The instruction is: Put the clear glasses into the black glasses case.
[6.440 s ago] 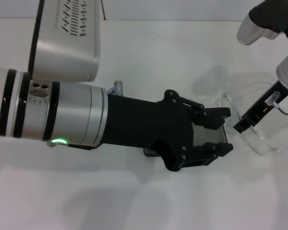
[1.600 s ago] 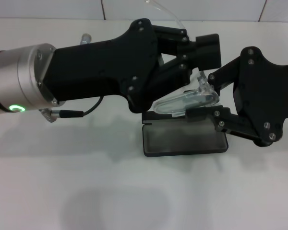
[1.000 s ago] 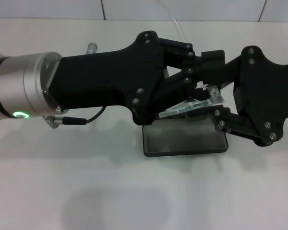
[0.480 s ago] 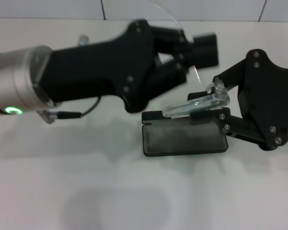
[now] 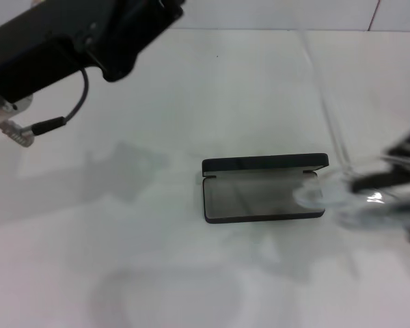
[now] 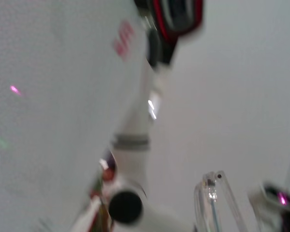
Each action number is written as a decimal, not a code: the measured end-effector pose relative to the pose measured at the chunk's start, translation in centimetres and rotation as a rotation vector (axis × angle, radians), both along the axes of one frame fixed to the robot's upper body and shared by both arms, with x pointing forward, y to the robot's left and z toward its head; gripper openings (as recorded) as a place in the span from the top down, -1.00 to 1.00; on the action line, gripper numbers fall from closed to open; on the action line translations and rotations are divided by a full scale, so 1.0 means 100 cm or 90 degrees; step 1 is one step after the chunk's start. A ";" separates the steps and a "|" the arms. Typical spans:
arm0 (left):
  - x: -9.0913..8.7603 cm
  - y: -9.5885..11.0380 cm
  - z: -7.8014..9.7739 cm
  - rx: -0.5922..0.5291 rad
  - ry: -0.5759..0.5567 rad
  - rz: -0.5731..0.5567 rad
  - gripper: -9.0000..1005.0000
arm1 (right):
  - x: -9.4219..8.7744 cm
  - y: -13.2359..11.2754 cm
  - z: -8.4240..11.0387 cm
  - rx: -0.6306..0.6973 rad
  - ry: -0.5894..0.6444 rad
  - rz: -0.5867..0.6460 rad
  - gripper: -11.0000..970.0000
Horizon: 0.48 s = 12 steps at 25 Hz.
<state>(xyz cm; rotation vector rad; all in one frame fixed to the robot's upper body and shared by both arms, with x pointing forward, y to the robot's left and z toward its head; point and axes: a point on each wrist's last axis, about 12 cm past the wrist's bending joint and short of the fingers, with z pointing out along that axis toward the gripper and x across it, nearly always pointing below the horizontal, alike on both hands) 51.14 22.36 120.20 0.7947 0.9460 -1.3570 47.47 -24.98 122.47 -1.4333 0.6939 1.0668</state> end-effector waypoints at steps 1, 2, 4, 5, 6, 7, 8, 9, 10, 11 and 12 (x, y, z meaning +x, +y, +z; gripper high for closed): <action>0.000 0.002 -0.001 -0.007 -0.002 0.009 0.82 | -0.002 -0.003 0.000 0.013 -0.002 0.011 0.74; 0.001 0.003 -0.002 -0.013 -0.002 0.015 0.82 | -0.005 -0.007 0.000 0.028 -0.006 0.026 0.74; 0.003 0.004 -0.004 -0.020 0.001 0.023 0.82 | -0.008 -0.011 0.000 0.050 -0.009 0.043 0.74; 0.004 0.006 -0.005 -0.022 0.006 0.028 0.82 | -0.009 -0.011 0.000 0.057 -0.012 0.050 0.74; 0.005 0.007 -0.006 -0.023 0.010 0.032 0.82 | -0.010 -0.010 -0.001 0.058 -0.014 0.055 0.74; 0.006 0.008 -0.008 -0.024 0.015 0.035 0.82 | -0.010 -0.008 -0.001 0.058 -0.018 0.060 0.74; 0.006 0.008 -0.009 -0.025 0.020 0.038 0.82 | -0.010 -0.006 -0.001 0.057 -0.021 0.068 0.74; 0.007 0.008 -0.011 -0.025 0.025 0.037 0.82 | -0.011 -0.002 -0.001 0.056 -0.022 0.078 0.74; 0.008 0.006 -0.012 -0.023 0.031 0.032 0.82 | -0.010 0.000 -0.001 0.056 -0.024 0.085 0.74; 0.010 0.003 -0.013 -0.021 0.036 0.025 0.82 | -0.009 0.003 0.000 0.056 -0.025 0.091 0.74; 0.011 -0.001 -0.015 -0.020 0.040 0.018 0.82 | -0.008 0.004 0.000 0.057 -0.025 0.094 0.74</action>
